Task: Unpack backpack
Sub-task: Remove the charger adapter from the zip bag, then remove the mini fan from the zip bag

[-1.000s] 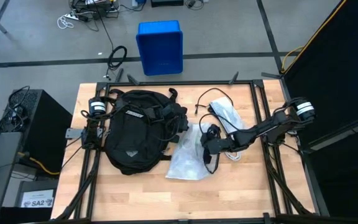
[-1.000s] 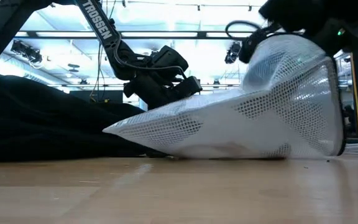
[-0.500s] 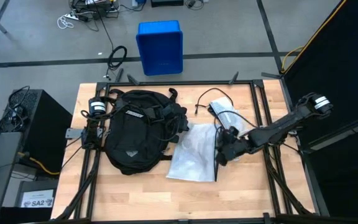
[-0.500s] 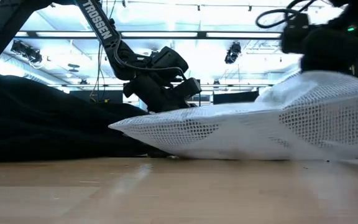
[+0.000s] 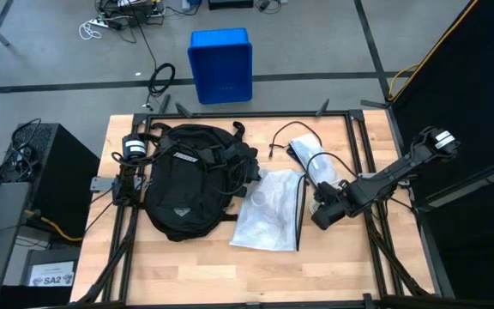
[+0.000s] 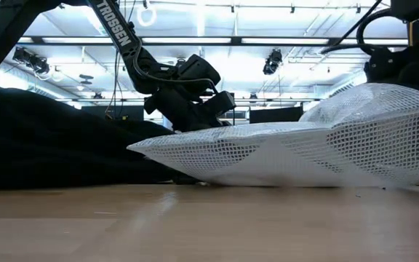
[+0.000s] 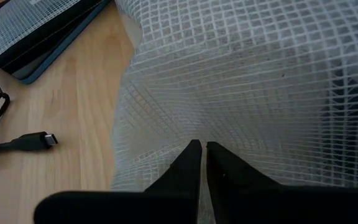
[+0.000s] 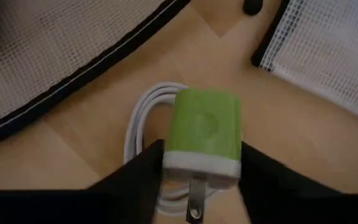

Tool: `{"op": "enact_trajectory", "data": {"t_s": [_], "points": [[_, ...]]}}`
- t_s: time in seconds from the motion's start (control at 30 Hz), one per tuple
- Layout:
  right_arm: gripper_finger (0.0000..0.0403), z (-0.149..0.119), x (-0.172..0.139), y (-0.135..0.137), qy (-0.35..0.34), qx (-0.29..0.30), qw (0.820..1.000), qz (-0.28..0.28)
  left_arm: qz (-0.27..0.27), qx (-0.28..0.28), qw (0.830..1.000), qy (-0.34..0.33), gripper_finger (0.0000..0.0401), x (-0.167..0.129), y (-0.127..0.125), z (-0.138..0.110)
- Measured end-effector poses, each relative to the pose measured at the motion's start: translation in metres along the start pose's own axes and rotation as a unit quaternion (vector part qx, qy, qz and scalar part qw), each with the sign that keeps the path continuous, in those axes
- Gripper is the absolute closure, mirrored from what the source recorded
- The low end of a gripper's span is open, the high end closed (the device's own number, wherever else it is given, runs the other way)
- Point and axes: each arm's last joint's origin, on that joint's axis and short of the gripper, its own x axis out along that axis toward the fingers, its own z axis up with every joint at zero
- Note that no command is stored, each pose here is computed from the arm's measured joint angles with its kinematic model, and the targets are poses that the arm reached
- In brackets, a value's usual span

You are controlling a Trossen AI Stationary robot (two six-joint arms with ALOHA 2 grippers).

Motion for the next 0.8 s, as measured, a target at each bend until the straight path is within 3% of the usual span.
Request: {"op": "enact_trajectory", "data": {"t_s": [0.17, 0.3, 0.6, 0.8], "points": [[0.0110, 0.002, 0.000, 0.000, -0.002, 0.000, 1.000, 0.001, 0.000, 0.000, 1.000, 0.000, 0.0401, 0.000, 0.000, 0.000], [0.0080, 0.008, 0.001, 0.002, -0.030, 0.006, 0.999, 0.012, 0.001, 0.001, 1.000, -0.002, 0.0401, 0.000, 0.000, 0.000], [0.0121, 0.044, 0.005, 0.025, -0.175, -0.049, 0.979, 0.092, 0.005, 0.003, 1.000, -0.010, 0.0401, 0.000, 0.001, 0.002], [0.0156, 0.072, 0.037, 0.046, -0.208, -0.123, 0.962, 0.126, 0.007, 0.005, 1.000, -0.015, 0.0401, 0.000, 0.001, 0.003]]}}
